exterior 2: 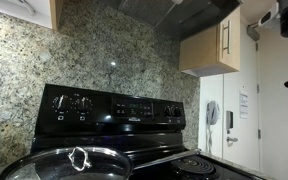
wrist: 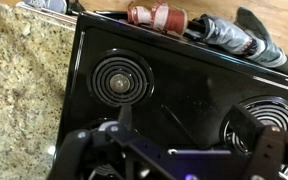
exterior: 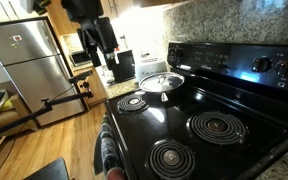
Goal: Uncover the pan and put the lid on the counter to the right
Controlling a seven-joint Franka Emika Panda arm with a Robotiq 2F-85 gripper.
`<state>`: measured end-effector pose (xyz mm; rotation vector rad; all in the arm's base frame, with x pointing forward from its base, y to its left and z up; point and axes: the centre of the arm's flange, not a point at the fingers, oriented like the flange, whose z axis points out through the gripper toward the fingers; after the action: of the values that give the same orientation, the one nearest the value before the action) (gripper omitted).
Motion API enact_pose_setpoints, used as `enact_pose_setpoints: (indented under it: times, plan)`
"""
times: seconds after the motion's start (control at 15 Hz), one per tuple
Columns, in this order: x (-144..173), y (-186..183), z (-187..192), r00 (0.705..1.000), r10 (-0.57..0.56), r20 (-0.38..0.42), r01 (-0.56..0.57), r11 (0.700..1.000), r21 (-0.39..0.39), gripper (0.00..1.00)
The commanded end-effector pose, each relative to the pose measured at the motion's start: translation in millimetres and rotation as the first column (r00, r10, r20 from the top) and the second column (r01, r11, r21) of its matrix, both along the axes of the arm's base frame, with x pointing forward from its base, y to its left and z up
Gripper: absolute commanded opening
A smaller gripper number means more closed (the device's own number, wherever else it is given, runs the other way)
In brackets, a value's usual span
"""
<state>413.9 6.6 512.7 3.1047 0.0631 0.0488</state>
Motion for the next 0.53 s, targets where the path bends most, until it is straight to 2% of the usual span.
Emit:
enact_pose_setpoints:
  times: [0.0, 0.27, 0.47]
  plan:
    - [44, 48, 23, 0.997, 0.079, -0.023, -0.08, 0.996, -0.045, 1.0]
    - [71, 108, 34, 0.98, 0.197, -0.02, -0.198, 0.976, -0.092, 1.0]
    - [84, 146, 37, 0.949, 0.315, 0.022, -0.307, 0.936, -0.171, 1.0]
